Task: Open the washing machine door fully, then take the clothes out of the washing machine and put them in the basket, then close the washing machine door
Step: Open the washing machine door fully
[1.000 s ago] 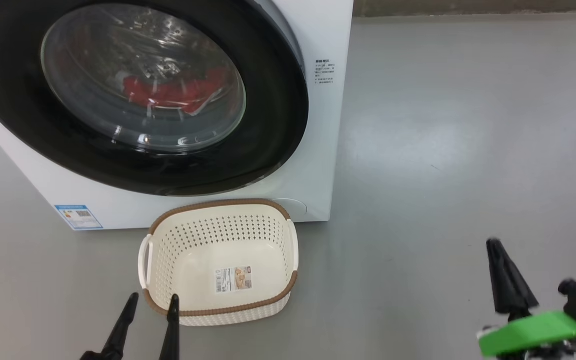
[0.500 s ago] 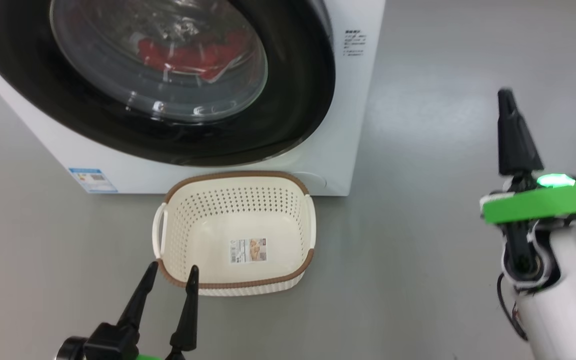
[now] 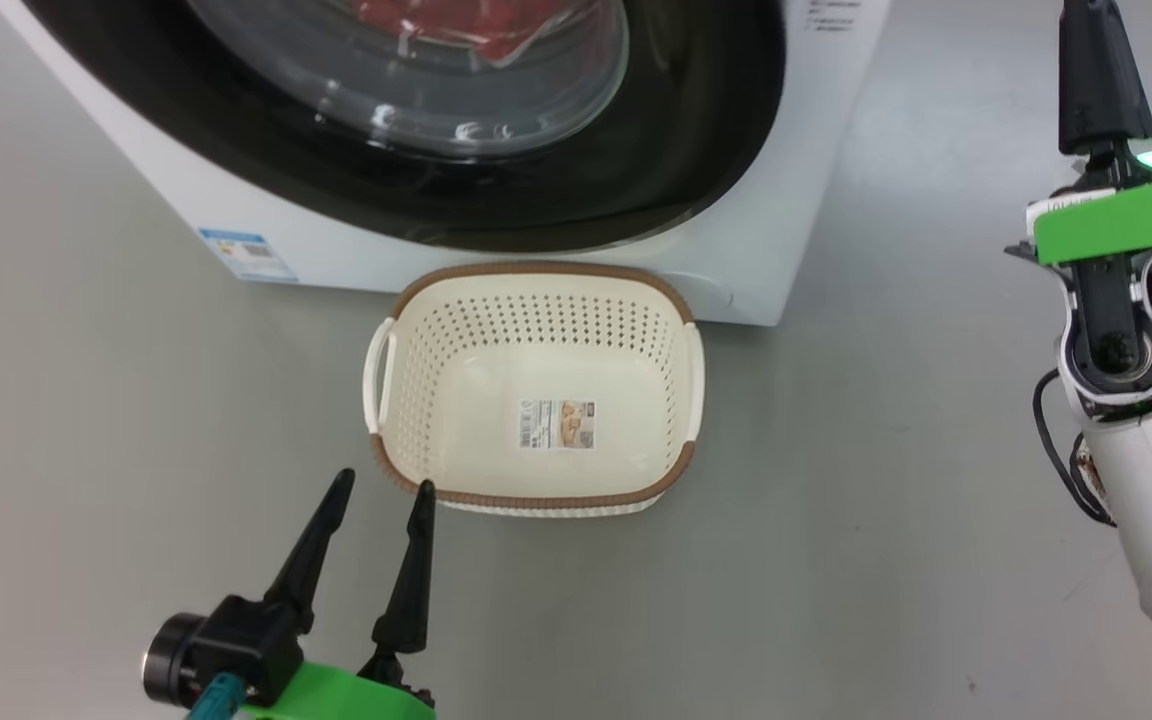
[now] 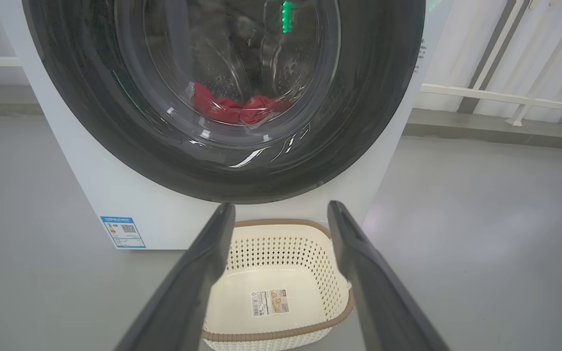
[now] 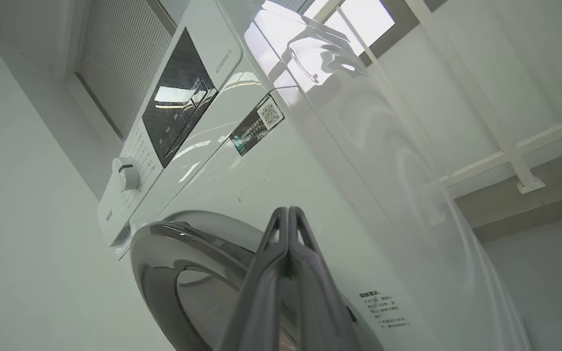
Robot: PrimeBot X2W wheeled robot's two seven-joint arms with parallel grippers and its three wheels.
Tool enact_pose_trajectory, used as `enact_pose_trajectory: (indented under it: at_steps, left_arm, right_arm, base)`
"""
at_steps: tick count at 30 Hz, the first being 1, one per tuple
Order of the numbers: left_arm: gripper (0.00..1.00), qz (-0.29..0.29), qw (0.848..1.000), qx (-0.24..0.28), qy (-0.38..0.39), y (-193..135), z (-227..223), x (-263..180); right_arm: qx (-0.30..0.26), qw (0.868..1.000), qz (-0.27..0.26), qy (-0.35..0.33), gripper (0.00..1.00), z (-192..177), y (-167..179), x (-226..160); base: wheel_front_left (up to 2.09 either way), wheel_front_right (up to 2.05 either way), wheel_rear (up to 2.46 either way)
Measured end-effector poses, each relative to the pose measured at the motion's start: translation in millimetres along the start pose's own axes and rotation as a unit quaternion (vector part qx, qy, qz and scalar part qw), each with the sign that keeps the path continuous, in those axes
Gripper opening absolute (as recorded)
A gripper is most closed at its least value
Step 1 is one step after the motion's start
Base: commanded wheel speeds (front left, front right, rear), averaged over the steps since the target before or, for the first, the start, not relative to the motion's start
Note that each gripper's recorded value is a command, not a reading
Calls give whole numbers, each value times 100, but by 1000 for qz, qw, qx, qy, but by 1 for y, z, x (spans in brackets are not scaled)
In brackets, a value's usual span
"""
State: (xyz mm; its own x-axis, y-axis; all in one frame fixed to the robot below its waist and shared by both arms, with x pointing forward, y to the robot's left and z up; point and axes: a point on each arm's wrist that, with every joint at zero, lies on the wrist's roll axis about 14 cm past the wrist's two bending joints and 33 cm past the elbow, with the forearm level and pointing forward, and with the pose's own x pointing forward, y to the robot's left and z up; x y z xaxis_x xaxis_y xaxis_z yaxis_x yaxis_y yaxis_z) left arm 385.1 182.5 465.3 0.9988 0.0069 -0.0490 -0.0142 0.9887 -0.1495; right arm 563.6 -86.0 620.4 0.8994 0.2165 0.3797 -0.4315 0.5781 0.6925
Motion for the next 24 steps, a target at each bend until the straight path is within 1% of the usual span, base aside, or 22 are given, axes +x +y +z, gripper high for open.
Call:
enact_pose_trajectory:
  at_steps: [3, 6, 8, 13, 15, 17, 24]
  left_arm:
    - [100, 5, 1000, 0, 3, 3, -2, 3]
    - [100, 9, 1000, -1, 8, 6, -5, 5]
    - [100, 12, 1000, 0, 12, 7, -7, 4]
    - [100, 22, 999, -5, 25, 14, -15, 5]
    - [100, 23, 999, -6, 25, 15, -16, 8]
    - [100, 24, 999, -4, 26, 16, -17, 11]
    - [100, 29, 999, -6, 39, 19, -26, 17]
  right_arm:
    - [30, 999, -1, 39, 0, -21, -6, 11]
    - [72, 995, -1, 76, 0, -38, -7, 21]
    - [79, 993, 0, 88, 0, -44, -8, 24]
    - [128, 980, 3, 152, 0, -70, -9, 37]
    - [150, 973, 4, 177, 0, -80, -10, 41]
    - [189, 961, 6, 202, 0, -89, -8, 44]
    - [247, 925, 18, 288, 0, -118, -9, 49]
  base:
    - [0, 0, 0]
    - [0, 0, 0]
    - [0, 0, 0]
    - [0, 0, 0]
    - [0, 0, 0]
    - [0, 0, 0]
    - [0, 0, 0]
